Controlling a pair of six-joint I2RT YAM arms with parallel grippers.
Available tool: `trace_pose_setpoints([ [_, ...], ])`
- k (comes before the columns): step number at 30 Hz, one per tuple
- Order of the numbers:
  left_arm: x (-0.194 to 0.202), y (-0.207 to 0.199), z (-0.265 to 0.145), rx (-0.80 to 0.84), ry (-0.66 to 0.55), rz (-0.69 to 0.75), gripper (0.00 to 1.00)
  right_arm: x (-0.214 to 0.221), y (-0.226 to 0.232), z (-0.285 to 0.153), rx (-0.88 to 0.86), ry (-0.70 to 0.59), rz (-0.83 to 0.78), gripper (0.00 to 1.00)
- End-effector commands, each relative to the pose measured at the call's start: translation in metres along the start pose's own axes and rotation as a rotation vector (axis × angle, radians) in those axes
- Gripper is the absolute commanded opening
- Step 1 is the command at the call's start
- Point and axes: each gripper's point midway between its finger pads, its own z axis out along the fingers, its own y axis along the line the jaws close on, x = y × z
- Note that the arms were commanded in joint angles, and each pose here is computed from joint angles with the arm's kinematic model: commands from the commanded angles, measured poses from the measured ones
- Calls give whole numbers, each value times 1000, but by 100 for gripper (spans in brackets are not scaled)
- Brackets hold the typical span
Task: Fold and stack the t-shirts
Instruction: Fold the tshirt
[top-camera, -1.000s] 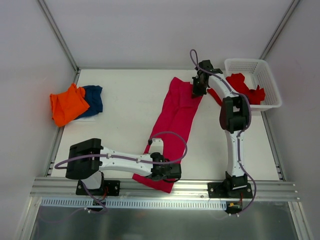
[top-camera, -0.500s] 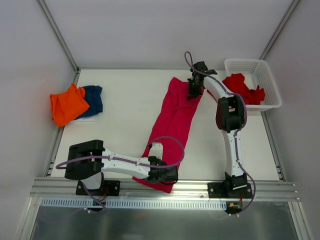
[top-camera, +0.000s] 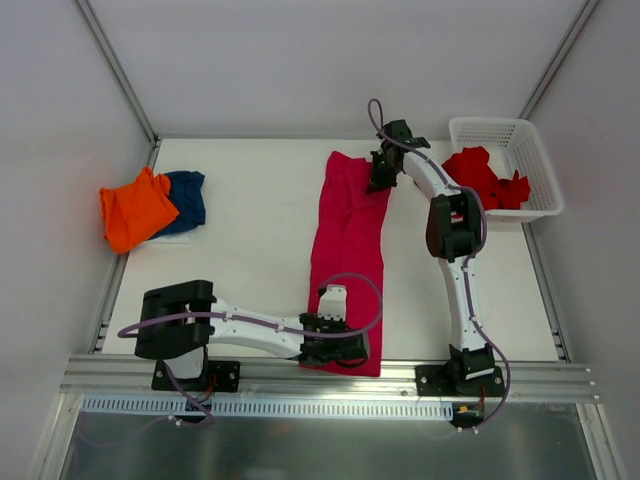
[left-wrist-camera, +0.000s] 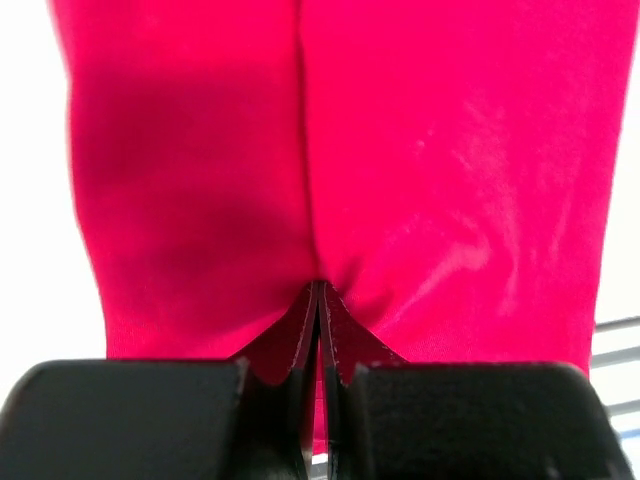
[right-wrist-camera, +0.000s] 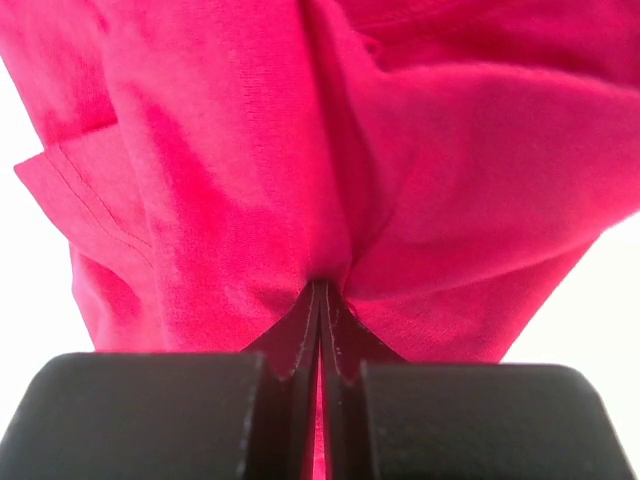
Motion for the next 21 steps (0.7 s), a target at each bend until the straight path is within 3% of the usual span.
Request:
trace_pose_setpoints([
  [1,36,-26,9,93,145,15,0,-8,26,5,-93,-15,37,1],
  [7,32,-36,6,117,141,24,0,-12,39,14,-171,-24,55,0],
  [17,35,-7,-1,90,150,-6,0,-17,42,22,-196,-38,59,0],
  [19,31,-2,-4,84,132,-8,0,-23,47,20,-224,-58,55,6],
  [21,21,3,-3,64,82,15,0,-27,53,18,-253,-78,50,23],
])
